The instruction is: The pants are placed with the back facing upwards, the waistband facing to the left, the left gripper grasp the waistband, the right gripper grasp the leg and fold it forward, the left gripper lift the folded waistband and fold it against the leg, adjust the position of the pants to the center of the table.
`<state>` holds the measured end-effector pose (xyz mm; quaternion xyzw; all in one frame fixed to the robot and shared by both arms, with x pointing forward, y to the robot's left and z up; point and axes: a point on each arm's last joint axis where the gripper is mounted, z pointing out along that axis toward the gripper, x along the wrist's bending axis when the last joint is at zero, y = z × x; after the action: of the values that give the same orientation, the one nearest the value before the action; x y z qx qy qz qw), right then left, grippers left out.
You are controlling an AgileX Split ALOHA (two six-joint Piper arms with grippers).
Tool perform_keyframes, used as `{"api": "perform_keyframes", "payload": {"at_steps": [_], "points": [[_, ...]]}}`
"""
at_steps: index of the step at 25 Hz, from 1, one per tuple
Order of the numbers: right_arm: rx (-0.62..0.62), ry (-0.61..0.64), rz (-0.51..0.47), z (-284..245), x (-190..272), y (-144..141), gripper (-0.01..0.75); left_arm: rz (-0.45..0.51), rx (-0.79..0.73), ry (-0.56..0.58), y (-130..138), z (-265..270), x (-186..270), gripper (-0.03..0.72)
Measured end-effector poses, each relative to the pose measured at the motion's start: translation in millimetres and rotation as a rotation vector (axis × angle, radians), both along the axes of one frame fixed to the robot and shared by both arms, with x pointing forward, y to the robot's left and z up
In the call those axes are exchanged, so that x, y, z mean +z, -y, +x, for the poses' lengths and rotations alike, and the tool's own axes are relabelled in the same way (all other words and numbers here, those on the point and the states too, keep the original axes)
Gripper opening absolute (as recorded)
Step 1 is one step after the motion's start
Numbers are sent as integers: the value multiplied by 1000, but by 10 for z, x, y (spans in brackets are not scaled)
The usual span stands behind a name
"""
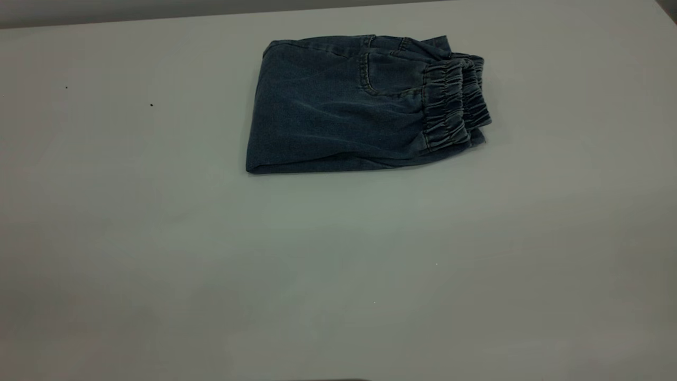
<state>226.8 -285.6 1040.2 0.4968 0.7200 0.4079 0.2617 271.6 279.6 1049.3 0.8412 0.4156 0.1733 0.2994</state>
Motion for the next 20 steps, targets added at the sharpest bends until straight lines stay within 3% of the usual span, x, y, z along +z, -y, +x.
{"api": "perform_keyframes", "payload": {"at_steps": [20], "points": [[0, 1, -2, 0, 0, 1, 490, -42, -11, -32, 54, 4, -98, 497]]}}
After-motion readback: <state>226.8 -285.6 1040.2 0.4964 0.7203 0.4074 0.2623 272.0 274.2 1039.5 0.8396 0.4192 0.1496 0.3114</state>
